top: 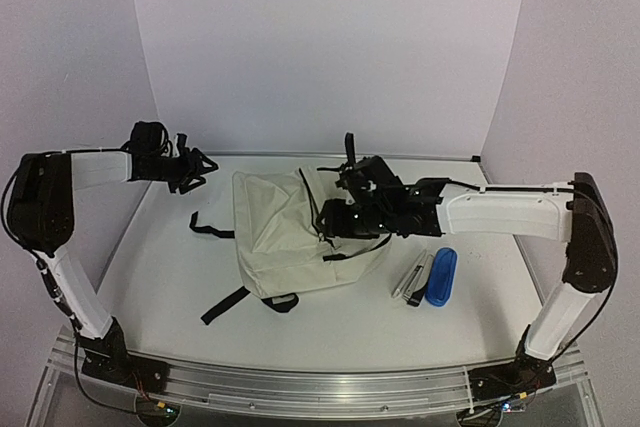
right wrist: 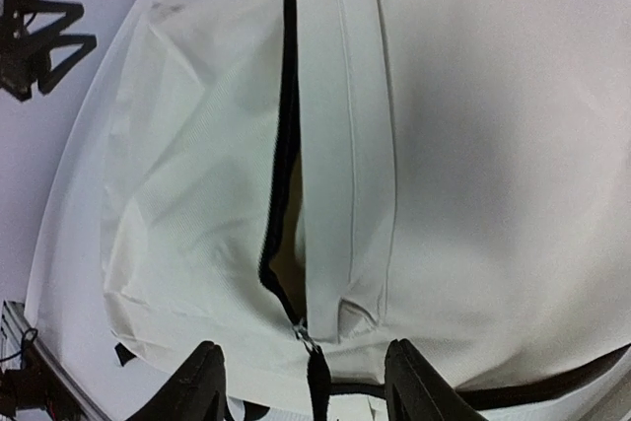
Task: Pack the student bag
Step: Adjust the student bag at the center of the board.
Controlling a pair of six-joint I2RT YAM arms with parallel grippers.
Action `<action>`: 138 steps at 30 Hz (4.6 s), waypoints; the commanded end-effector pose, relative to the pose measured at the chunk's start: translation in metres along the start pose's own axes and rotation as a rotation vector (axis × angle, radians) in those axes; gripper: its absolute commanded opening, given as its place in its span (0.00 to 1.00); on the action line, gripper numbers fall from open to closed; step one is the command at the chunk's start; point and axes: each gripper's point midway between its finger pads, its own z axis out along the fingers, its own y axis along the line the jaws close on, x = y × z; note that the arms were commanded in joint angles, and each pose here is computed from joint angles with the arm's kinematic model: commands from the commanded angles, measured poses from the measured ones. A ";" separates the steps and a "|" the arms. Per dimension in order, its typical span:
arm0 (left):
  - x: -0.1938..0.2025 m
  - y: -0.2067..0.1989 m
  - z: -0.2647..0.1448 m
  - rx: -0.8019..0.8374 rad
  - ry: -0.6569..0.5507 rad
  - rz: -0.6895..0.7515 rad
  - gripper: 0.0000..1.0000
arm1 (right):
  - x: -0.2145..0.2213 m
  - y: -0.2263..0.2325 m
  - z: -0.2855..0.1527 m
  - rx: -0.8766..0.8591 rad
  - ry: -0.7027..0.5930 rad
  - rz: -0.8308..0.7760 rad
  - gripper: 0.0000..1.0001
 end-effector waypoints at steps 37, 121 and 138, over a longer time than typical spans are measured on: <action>0.118 -0.170 0.019 -0.101 0.049 0.402 0.74 | -0.077 -0.045 0.072 -0.054 -0.012 0.053 0.00; 0.169 -0.134 0.105 -0.652 0.017 0.741 0.24 | -0.080 -0.046 0.066 -0.263 -0.014 0.210 0.00; 0.111 -0.152 0.030 -0.364 -0.100 0.476 0.00 | -0.080 -0.080 0.071 -0.109 -0.070 0.263 0.00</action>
